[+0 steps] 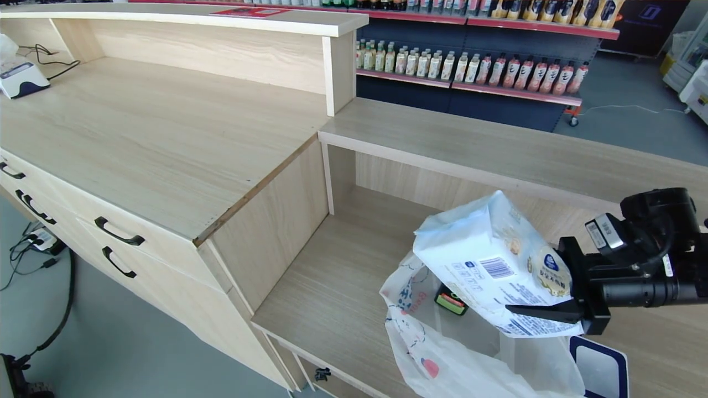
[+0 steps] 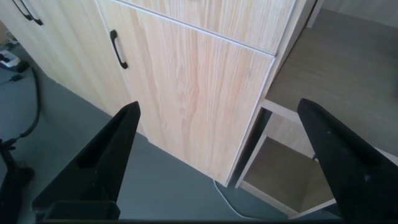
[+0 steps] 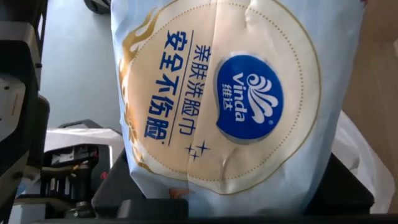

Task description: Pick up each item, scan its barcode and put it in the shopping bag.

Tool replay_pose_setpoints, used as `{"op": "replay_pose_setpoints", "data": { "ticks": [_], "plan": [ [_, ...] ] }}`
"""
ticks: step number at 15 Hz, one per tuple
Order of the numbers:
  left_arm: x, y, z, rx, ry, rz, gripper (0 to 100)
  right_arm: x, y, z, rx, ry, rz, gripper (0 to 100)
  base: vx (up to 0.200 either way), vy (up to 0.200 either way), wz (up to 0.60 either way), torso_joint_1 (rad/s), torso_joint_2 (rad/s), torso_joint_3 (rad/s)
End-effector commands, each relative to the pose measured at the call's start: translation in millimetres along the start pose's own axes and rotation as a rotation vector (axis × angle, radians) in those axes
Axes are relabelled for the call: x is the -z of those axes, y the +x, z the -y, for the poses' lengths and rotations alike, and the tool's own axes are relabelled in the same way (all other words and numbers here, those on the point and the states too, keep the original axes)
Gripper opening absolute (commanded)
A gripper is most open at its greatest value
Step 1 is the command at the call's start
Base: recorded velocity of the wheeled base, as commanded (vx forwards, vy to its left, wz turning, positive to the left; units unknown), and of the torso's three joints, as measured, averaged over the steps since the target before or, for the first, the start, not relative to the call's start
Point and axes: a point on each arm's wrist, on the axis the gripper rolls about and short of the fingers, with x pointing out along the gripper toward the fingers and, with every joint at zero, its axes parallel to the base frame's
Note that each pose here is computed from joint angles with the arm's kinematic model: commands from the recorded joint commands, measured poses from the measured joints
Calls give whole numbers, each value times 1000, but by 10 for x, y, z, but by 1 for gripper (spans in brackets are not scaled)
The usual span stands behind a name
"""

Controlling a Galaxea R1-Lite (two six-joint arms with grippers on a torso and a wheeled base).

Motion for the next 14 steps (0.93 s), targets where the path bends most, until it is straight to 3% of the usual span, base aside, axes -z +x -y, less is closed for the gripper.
{"op": "replay_pose_setpoints", "data": {
  "ticks": [1,6,10,14],
  "plan": [
    [-1,-1,0,1,0,1,100,-18,55,-45,-2,-84,23,0,0,0,0,0,0,0],
    [-1,-1,0,-1,0,1,100,302,-159,-112,19,89,9,0,0,0,0,0,0,0],
    [-1,-1,0,-1,0,1,100,625,-247,-108,27,148,50,0,0,0,0,0,0,0],
    [-1,-1,0,1,0,1,100,744,-225,-129,6,185,86,0,0,0,0,0,0,0]
  ]
}}
